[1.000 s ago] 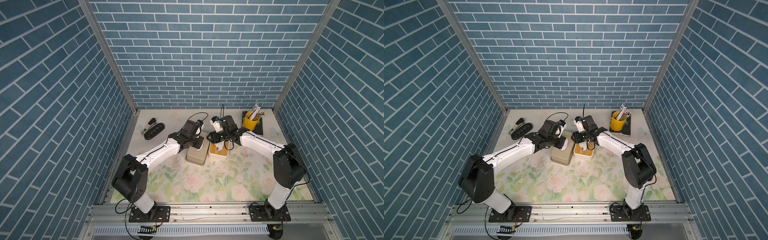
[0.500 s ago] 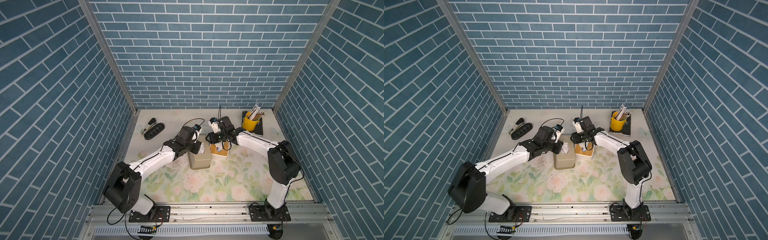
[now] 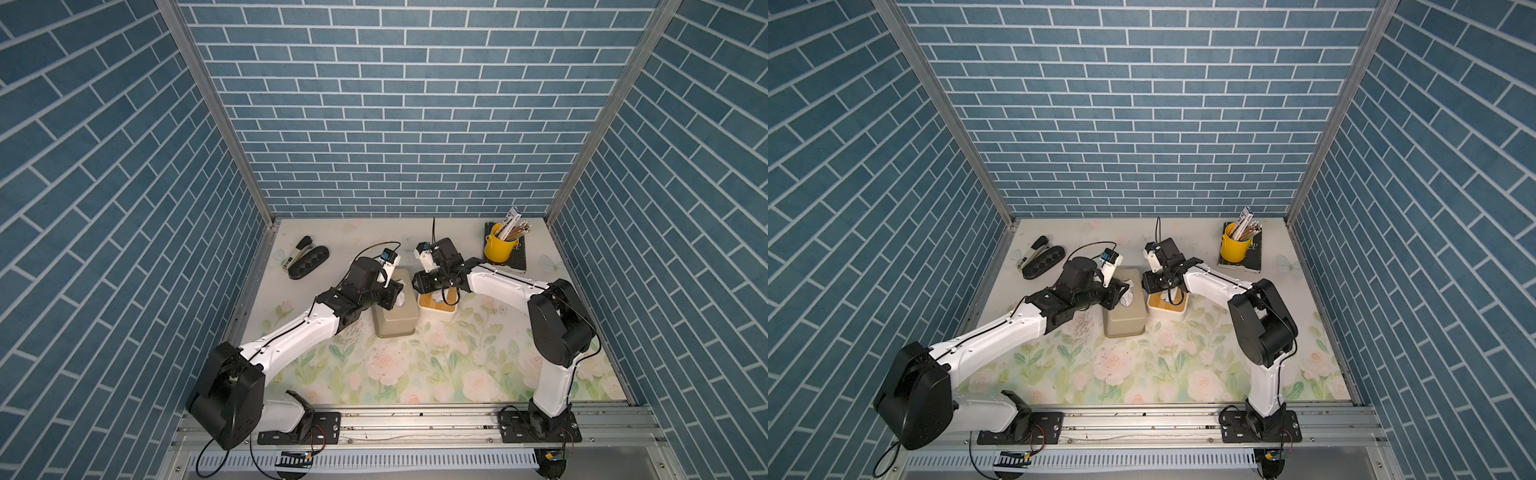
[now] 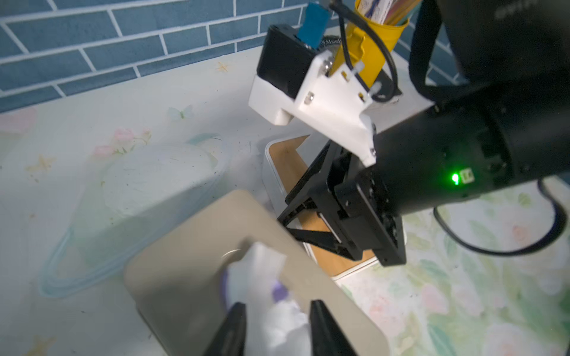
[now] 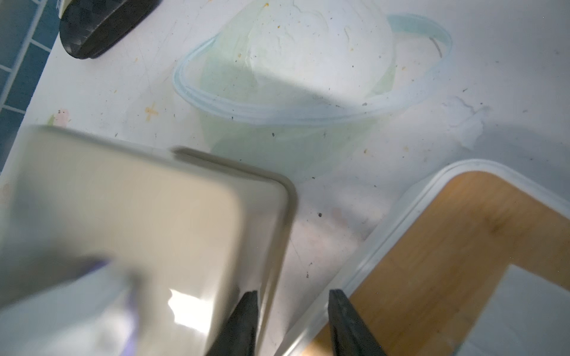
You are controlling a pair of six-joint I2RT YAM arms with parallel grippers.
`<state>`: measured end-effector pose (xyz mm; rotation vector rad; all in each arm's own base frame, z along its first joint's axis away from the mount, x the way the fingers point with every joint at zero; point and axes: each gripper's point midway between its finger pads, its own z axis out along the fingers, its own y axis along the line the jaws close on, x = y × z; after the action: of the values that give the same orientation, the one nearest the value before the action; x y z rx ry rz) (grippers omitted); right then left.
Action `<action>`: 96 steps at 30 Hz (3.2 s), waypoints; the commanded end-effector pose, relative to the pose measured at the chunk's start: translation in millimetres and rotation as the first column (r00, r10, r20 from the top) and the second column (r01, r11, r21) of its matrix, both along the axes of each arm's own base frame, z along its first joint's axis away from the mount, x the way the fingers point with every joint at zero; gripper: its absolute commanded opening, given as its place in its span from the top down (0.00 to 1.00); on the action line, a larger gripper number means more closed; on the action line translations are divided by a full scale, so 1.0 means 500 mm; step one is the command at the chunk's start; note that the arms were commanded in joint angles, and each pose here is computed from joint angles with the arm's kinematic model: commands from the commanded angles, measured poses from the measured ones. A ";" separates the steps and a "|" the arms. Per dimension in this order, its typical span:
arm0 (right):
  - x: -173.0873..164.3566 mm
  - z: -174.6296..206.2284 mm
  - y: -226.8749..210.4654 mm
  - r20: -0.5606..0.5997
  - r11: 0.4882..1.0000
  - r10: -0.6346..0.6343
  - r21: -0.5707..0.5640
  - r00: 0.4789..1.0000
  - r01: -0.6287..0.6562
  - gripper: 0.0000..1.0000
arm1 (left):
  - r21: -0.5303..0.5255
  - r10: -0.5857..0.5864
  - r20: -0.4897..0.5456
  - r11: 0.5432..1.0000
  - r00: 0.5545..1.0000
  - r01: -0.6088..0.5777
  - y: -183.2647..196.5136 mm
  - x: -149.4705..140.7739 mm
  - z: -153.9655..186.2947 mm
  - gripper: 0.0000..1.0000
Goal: Put the tissue paper into the tissue box
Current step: Pull the paper towel from the tissue box.
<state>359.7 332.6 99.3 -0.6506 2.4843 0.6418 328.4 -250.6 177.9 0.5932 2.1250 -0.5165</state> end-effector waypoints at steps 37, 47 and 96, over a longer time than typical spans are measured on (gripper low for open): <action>-0.094 0.093 0.182 0.007 0.983 0.171 0.072 0.985 -0.171 0.38 | -0.040 0.430 -0.135 0.898 0.893 -0.439 0.223 0.065 -0.140 0.17; -0.089 0.051 0.198 -0.008 0.987 0.158 -0.011 0.987 -0.158 0.59 | -0.017 0.425 -0.141 0.902 0.894 -0.432 0.220 0.089 -0.158 0.18; -0.175 0.209 0.153 0.242 0.980 0.189 -0.111 0.952 -0.166 0.29 | 0.003 0.358 -0.207 0.931 0.910 -0.366 0.185 0.100 -0.172 0.21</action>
<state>277.4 421.5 180.1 -0.9617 2.2621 0.3996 389.1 -158.5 85.2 0.0936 2.3397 -0.4121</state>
